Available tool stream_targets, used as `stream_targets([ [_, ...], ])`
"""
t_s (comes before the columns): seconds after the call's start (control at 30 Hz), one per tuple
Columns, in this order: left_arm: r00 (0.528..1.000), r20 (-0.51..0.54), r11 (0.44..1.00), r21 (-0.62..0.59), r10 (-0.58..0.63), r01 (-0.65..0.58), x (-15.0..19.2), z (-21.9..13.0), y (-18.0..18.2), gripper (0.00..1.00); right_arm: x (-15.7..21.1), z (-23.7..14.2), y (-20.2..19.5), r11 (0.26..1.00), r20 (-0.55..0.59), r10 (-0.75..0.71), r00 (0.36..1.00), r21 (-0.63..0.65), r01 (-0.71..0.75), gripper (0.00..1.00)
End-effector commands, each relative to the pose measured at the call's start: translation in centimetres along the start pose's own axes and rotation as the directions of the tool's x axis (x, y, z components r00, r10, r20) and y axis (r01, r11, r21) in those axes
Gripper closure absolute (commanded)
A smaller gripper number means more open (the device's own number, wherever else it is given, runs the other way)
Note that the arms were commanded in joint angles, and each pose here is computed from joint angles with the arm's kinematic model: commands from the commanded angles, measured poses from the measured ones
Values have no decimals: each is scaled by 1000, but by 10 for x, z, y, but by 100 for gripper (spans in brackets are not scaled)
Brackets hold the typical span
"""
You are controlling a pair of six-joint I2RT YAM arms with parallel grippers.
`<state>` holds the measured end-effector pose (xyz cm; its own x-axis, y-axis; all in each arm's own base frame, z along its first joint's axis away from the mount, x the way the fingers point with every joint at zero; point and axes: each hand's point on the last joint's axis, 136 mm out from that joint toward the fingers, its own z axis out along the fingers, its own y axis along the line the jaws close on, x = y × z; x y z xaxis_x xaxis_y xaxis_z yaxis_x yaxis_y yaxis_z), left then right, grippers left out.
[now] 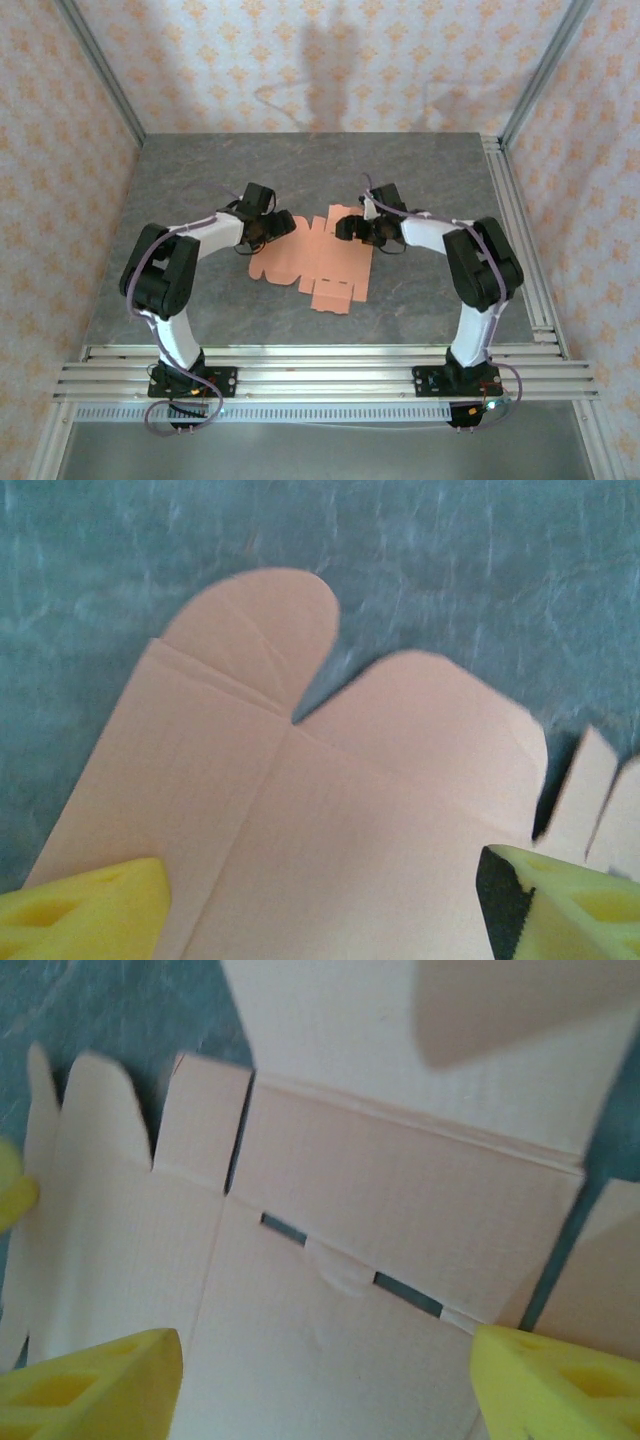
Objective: Fold the paper box
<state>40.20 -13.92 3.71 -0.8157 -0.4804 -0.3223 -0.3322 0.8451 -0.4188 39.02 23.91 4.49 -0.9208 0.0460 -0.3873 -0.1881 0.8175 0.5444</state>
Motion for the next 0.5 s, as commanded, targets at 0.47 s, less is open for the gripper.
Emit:
stream_targets([
  [0.47,968,37,966,61,250,-252,36,-72,-44,0,-64,-43,6,999,247,-35,968,17,31,1],
])
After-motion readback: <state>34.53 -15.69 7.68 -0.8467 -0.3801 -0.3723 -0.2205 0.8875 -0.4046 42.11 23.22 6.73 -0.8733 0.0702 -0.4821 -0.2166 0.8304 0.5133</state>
